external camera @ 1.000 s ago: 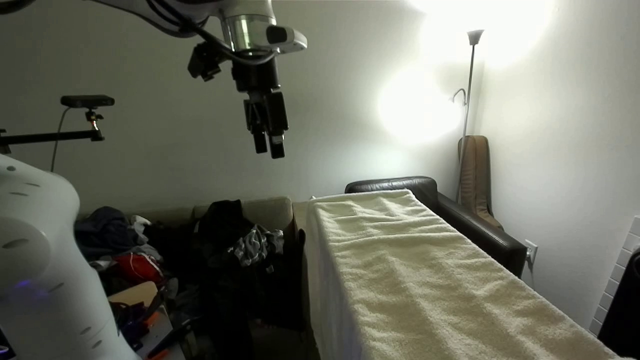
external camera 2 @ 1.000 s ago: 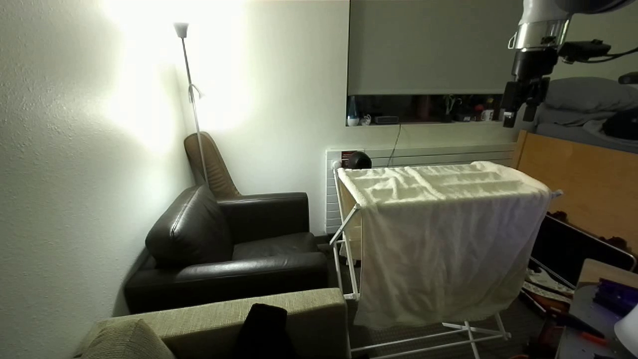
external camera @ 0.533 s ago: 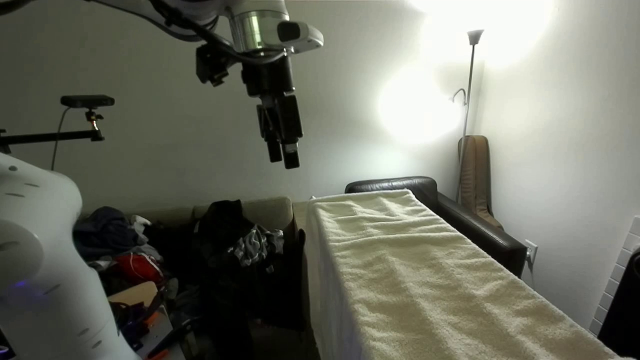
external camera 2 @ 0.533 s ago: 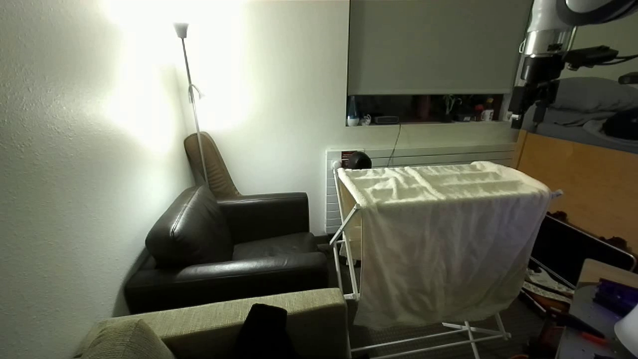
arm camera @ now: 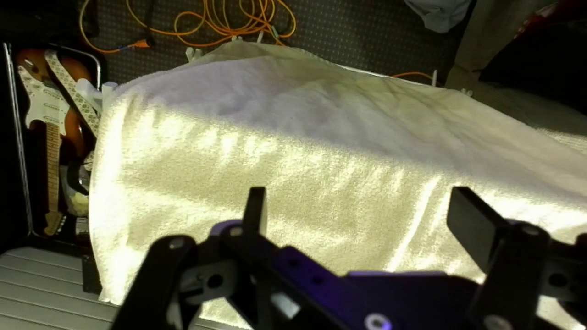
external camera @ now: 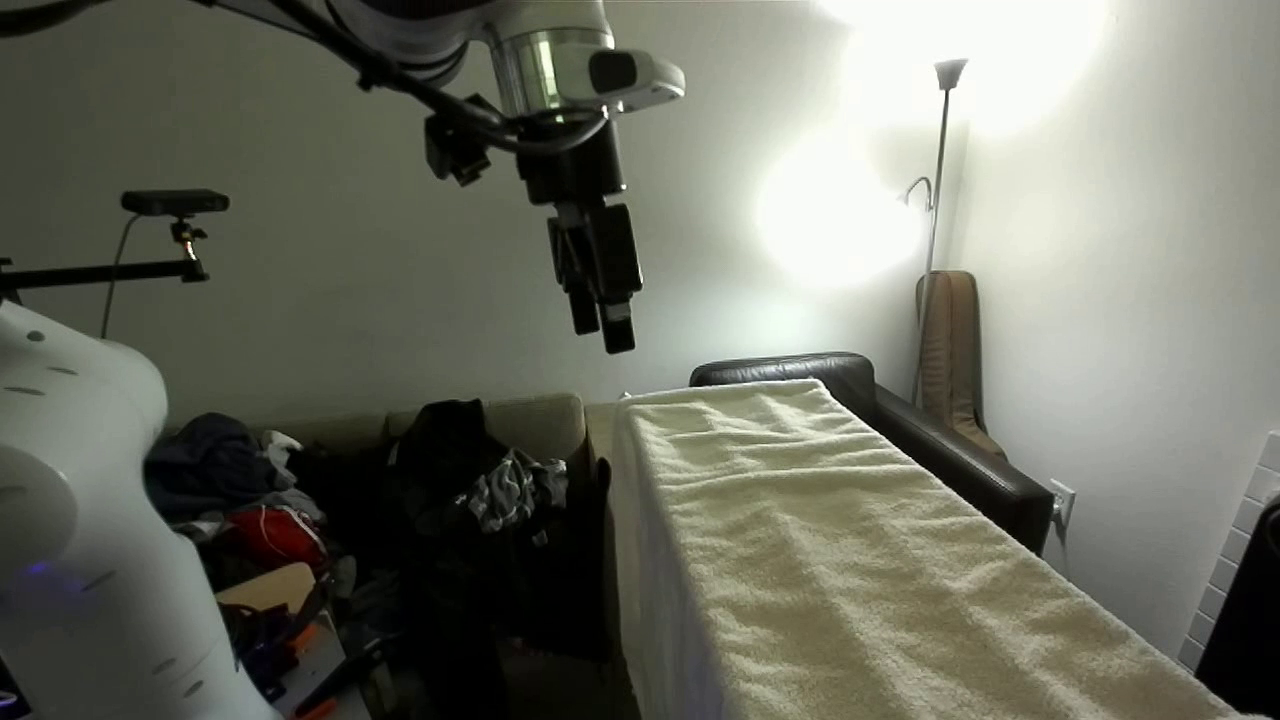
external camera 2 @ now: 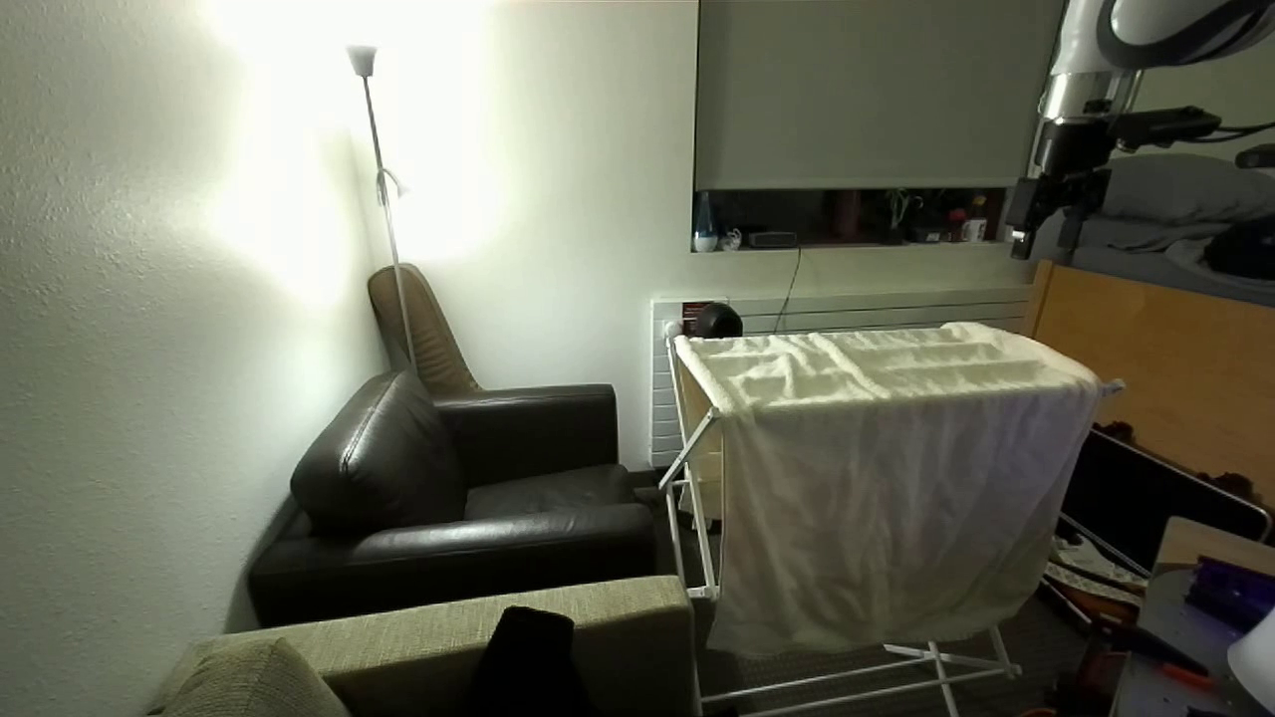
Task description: Take the towel and put it on the couch
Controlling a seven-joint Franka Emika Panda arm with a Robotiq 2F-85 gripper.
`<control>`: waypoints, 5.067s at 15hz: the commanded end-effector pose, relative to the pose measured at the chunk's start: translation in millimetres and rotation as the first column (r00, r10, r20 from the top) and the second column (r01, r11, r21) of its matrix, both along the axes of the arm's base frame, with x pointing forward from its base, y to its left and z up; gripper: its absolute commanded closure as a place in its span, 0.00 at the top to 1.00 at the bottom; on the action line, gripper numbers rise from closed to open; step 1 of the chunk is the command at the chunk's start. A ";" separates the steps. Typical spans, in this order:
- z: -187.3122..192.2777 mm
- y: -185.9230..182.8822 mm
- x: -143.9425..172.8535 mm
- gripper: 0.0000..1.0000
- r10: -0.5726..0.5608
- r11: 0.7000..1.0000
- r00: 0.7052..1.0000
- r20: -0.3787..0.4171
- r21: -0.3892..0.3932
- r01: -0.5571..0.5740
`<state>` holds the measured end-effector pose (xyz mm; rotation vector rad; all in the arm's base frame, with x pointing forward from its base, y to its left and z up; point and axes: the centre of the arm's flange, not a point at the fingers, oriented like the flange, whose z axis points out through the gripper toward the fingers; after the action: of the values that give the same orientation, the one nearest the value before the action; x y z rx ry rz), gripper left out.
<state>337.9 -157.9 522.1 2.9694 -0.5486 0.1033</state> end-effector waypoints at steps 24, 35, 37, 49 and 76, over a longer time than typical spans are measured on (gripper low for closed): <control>-121.7 -66.2 78.0 1.00 -0.078 0.995 0.997 0.001 0.062 0.078; -171.0 -84.6 88.9 1.00 -0.002 0.999 1.000 -0.001 0.047 0.002; -182.1 -88.1 93.2 1.00 0.006 0.999 1.000 0.003 0.045 -0.007; -209.4 -86.4 104.5 1.00 -0.015 0.999 0.999 -0.030 0.034 0.016; -301.7 -64.7 135.8 0.07 0.115 0.990 0.993 -0.009 0.088 -0.114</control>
<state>475.0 -220.7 238.5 3.0499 -0.4169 0.0792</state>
